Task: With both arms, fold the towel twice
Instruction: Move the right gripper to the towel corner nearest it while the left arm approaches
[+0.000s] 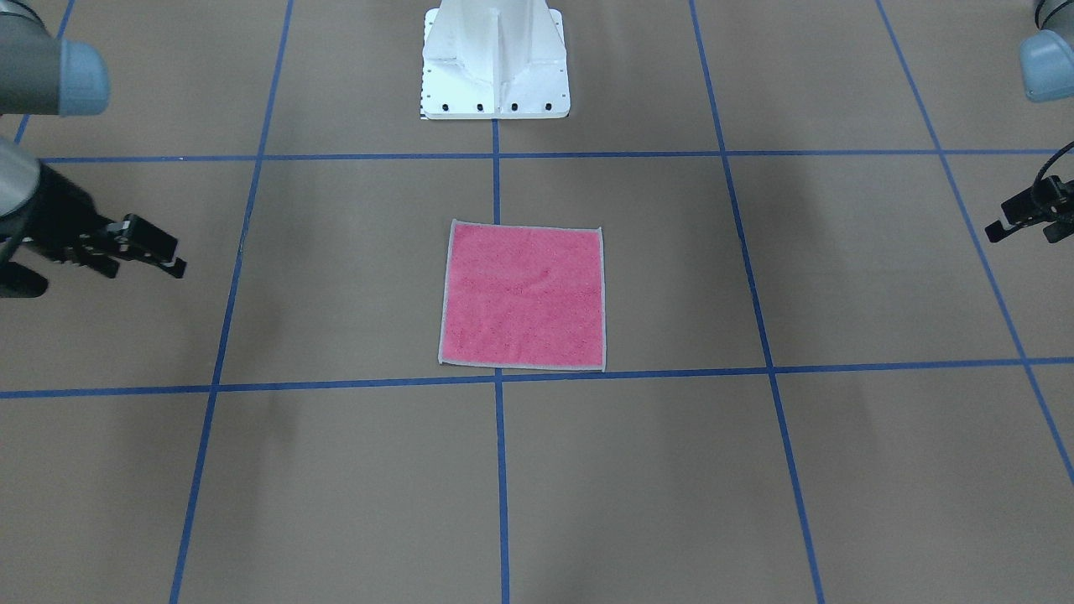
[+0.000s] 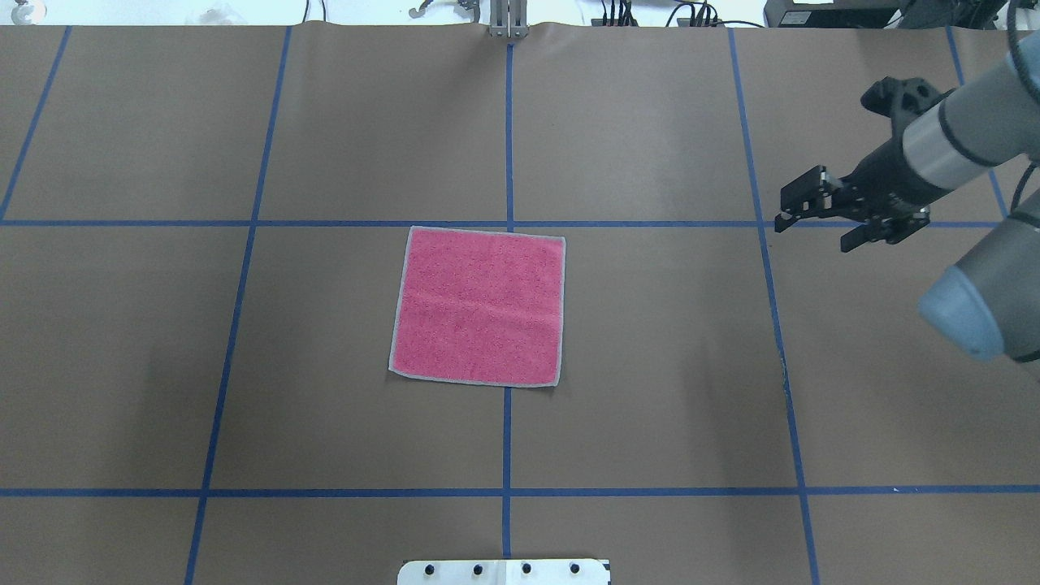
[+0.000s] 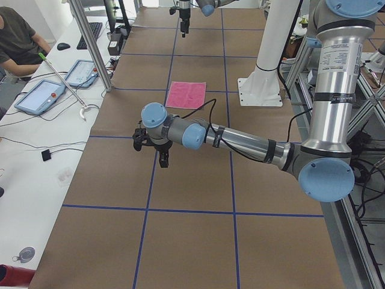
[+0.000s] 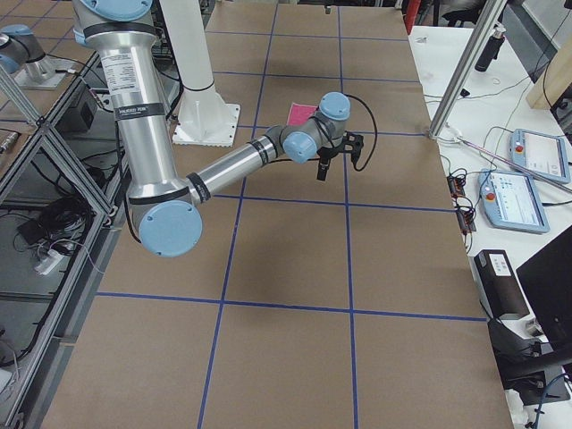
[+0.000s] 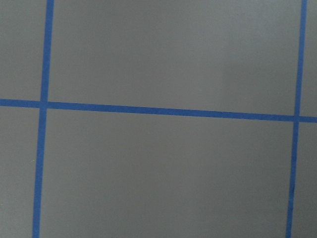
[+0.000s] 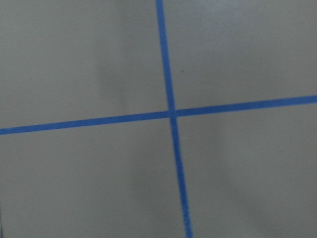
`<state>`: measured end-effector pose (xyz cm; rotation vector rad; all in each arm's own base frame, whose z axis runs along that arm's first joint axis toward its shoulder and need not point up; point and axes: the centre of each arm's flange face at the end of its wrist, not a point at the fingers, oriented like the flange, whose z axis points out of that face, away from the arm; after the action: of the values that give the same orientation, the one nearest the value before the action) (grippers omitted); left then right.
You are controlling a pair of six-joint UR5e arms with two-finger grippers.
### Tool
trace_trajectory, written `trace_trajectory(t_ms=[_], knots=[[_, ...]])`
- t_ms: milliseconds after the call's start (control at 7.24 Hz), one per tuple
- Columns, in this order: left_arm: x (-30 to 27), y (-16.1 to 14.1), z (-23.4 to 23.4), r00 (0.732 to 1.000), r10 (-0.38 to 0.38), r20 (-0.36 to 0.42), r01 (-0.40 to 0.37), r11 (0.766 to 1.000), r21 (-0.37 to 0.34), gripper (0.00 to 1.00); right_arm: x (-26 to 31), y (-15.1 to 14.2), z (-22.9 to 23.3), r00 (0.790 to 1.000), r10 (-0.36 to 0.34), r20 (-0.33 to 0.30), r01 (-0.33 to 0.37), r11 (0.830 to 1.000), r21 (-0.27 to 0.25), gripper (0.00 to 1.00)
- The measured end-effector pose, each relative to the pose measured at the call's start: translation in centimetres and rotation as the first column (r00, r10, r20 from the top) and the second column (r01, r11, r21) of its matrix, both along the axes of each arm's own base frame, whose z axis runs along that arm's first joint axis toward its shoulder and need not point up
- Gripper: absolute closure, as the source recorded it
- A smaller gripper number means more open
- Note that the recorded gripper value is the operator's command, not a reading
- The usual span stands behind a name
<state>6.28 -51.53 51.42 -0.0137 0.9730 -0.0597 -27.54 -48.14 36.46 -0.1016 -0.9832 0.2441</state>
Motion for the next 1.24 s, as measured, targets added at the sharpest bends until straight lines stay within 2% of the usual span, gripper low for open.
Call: trace_trajectory(t_ms=[276,552,967,1243], knots=[[3.5,-1.0,-2.8,0.999,-0.031,-0.022,0.029,0.998,-0.055,0.00,-9.8,5.4,-4.8,0.992,0.128,-0.006,-0.128,0.986,-0.111,0.01],[7.4,-1.4,-5.4,0.998,-0.050,-0.046,0.045,0.994,-0.099,0.00,-18.1,10.6,-8.2,0.981,0.194,-0.008,-0.192,0.969,-0.156,0.04],[11.8,-1.1,-7.6,0.997,-0.061,-0.053,0.053,0.989,-0.136,0.00,-26.0,13.3,-11.2,0.959,0.284,-0.018,-0.280,0.931,-0.236,0.16],[15.5,-0.6,-9.3,0.995,-0.087,-0.051,0.079,0.987,-0.143,0.00,-27.7,13.6,-11.7,0.947,0.320,-0.027,-0.316,0.913,-0.258,0.16]])
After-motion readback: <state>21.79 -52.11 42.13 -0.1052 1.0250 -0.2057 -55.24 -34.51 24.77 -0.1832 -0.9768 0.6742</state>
